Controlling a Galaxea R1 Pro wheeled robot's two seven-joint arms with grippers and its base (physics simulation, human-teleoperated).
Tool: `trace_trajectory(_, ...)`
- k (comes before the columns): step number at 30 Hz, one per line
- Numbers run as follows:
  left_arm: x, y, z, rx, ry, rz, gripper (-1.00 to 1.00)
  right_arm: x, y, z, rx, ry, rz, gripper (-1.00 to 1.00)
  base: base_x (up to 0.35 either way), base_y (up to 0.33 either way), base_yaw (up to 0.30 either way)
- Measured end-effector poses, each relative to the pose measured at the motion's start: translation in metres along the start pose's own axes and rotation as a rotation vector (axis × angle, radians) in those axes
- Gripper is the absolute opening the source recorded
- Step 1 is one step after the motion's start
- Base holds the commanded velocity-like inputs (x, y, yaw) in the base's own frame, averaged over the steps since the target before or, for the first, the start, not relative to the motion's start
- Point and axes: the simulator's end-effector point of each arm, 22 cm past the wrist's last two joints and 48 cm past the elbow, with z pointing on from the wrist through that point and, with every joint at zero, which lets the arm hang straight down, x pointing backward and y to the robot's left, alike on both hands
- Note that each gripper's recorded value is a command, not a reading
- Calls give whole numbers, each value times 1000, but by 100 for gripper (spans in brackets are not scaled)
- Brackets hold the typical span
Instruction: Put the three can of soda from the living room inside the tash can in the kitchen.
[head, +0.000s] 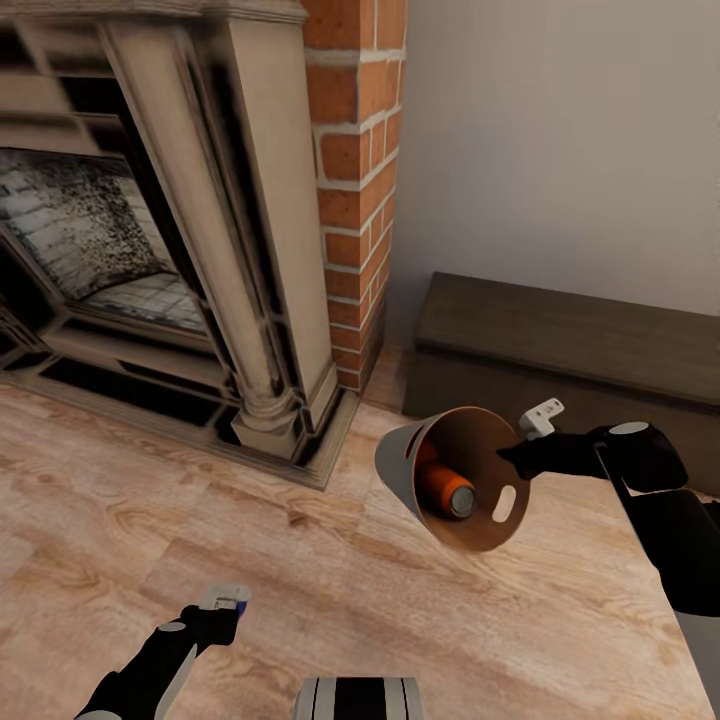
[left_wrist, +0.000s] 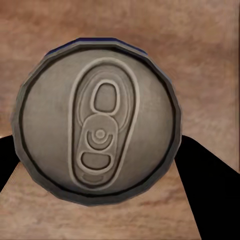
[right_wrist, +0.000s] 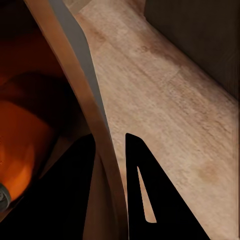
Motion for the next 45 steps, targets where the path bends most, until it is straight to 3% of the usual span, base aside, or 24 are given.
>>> trace_trajectory(13,-25,1,-15,0,-49,3,-100,-20,2,-26,13,-48,-12,-100,0,0,0)
trace_trajectory(20,-24,-16,-24,90,-17,-8,-100,-30,4,-40,20,-75,-17,-100,0,0,0)
trace_trajectory(27,-36,-23,-35,133,-19,-11,-100,-28,10,-50,15,-81,-13,-100,0,0,0)
trace_trajectory(34,-96,-25,-60,178,-106,-4,-100,-15,18,-56,13,-68,-11,-100,0,0,0)
trace_trajectory(39,-153,-16,-92,192,-225,-22,-100,-11,22,-62,12,-69,-10,-100,0,0,0)
trace_trajectory(43,-180,-4,-116,211,-282,-34,-100,-13,23,-69,18,-78,-12,-100,0,0,0)
trace_trajectory(45,-212,2,-152,261,-335,-44,-100,-13,24,-72,21,-82,-12,-100,0,0,0)
